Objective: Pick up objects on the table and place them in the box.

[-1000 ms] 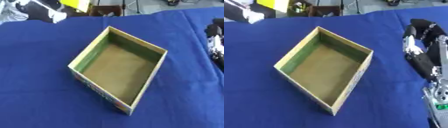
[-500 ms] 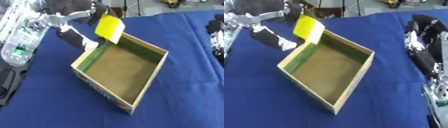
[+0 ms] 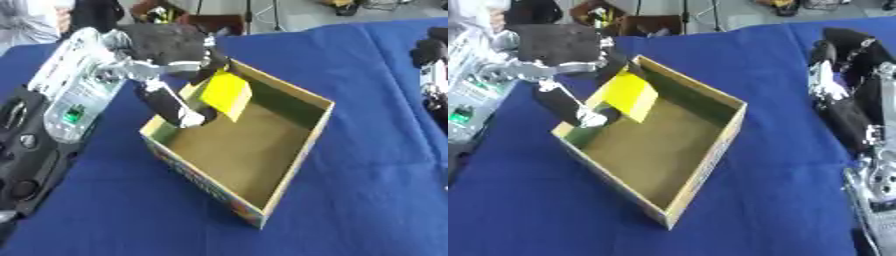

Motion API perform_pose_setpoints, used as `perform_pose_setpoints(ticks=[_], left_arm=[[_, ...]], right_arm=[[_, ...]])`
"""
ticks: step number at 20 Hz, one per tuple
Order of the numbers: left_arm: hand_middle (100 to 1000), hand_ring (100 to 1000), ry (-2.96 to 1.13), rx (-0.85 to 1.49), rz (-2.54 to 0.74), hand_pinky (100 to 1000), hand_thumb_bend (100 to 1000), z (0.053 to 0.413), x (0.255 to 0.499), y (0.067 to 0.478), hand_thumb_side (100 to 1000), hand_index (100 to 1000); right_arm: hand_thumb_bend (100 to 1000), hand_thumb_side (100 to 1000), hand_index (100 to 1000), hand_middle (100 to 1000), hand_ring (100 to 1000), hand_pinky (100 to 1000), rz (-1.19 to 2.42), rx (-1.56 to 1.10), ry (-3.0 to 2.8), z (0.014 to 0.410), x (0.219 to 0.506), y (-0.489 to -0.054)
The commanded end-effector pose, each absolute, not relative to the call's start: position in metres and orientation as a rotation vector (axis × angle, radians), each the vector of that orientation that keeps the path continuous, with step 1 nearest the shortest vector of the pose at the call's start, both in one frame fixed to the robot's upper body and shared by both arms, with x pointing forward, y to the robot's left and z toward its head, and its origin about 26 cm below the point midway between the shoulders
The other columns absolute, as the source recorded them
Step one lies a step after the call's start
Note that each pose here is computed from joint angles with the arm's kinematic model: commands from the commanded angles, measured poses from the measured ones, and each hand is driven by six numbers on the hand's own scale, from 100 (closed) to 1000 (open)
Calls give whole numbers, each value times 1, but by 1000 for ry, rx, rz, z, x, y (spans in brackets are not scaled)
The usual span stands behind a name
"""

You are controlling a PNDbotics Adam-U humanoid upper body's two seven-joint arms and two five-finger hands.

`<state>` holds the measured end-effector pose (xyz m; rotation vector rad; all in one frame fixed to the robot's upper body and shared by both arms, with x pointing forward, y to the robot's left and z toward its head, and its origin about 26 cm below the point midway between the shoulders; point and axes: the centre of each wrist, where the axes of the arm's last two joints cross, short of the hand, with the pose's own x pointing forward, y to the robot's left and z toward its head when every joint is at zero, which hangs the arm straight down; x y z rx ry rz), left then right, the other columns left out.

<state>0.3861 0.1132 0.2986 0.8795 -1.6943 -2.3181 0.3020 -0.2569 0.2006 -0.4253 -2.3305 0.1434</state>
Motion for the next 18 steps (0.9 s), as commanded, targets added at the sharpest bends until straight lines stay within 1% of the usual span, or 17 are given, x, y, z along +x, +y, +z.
perform_pose_setpoints(ticks=[1, 10, 12, 14, 16, 17, 18], left_arm=[[345, 292, -1606, 1031, -2406, 100, 100, 304, 387, 102, 325, 522], [352, 302, -1460, 1060, -2497, 100, 100, 272, 406, 92, 338, 526], [376, 326, -1459, 1049, -2500, 100, 100, 269, 408, 91, 344, 552], [427, 383, -1456, 1027, -2504, 100, 100, 267, 409, 91, 364, 595], [480, 449, -1455, 996, -2508, 194, 100, 265, 410, 90, 421, 666], [523, 489, -1453, 984, -2513, 266, 100, 264, 409, 89, 487, 724], [523, 489, -1451, 976, -2519, 266, 100, 264, 409, 89, 487, 724]], right_arm=[[100, 475, 758, 635, 694, 730, 140, -438, -2350, 206, 301, -258], [100, 475, 758, 634, 694, 731, 141, -435, -2353, 206, 301, -257], [100, 475, 758, 634, 694, 731, 141, -436, -2351, 206, 301, -257], [100, 474, 758, 634, 694, 731, 140, -437, -2350, 206, 301, -257], [100, 474, 758, 634, 694, 731, 138, -438, -2350, 206, 301, -257], [100, 475, 758, 634, 694, 731, 137, -439, -2350, 206, 301, -257], [100, 475, 758, 634, 694, 731, 136, -440, -2350, 206, 301, -257]])
